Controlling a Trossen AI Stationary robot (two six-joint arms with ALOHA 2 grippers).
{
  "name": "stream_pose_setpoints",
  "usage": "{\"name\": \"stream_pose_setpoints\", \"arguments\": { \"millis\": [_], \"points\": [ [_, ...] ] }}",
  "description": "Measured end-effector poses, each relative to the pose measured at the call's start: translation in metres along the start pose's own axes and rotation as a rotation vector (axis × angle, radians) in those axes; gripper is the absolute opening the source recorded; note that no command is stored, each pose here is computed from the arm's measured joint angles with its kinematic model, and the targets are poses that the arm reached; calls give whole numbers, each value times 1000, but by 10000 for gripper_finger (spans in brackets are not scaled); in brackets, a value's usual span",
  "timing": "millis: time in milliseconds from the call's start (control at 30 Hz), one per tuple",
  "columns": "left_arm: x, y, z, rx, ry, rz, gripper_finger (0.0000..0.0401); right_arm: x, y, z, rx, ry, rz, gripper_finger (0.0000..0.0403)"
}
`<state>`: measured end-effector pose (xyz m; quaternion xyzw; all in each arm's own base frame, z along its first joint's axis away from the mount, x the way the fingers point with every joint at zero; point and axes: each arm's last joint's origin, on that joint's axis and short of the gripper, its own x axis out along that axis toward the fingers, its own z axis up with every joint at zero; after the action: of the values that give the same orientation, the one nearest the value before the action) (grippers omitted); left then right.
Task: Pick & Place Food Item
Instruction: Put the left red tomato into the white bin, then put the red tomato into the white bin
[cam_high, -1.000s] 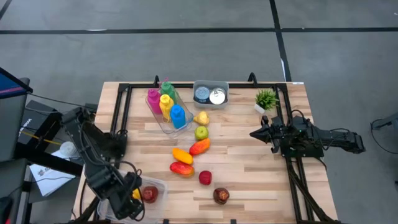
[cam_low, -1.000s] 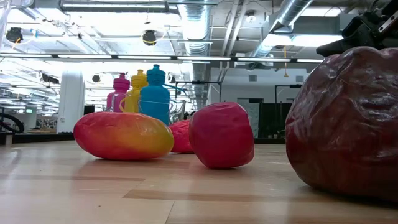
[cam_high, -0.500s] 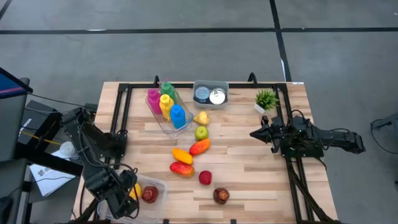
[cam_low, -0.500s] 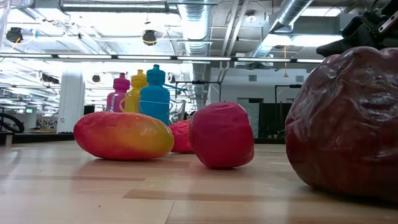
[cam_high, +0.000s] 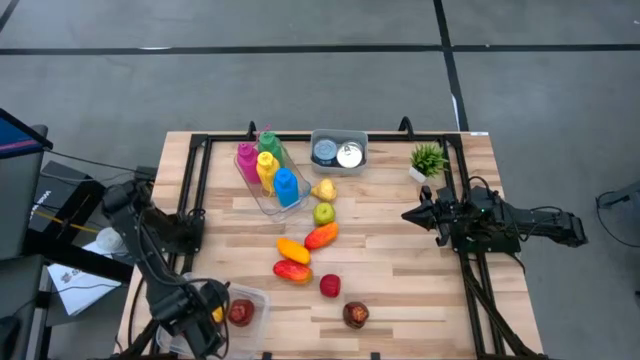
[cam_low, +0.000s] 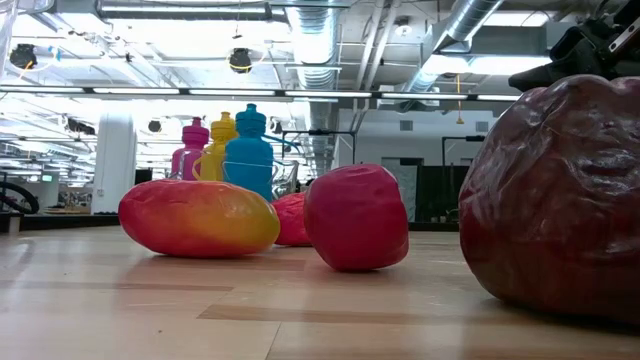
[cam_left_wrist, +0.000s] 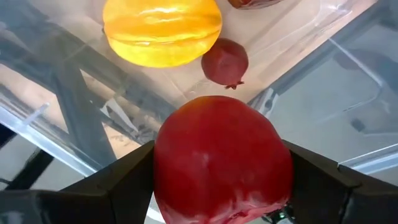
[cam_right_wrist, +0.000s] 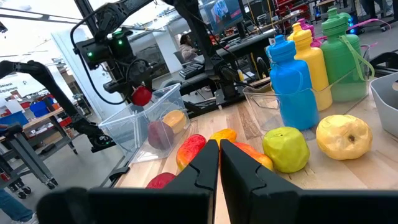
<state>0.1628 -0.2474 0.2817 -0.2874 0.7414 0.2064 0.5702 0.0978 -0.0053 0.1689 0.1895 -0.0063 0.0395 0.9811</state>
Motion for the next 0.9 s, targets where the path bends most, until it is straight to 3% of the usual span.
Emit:
{"name": "stream_pose_setpoints", "arguments": {
  "millis": [267,900],
  "points": [
    [1,-1,-1,26,35,9,297,0,0,0,0,0,0,12],
    [1,1,-3,32,107,27,344,0,0,0,0,0,0,12]
  ]
}}
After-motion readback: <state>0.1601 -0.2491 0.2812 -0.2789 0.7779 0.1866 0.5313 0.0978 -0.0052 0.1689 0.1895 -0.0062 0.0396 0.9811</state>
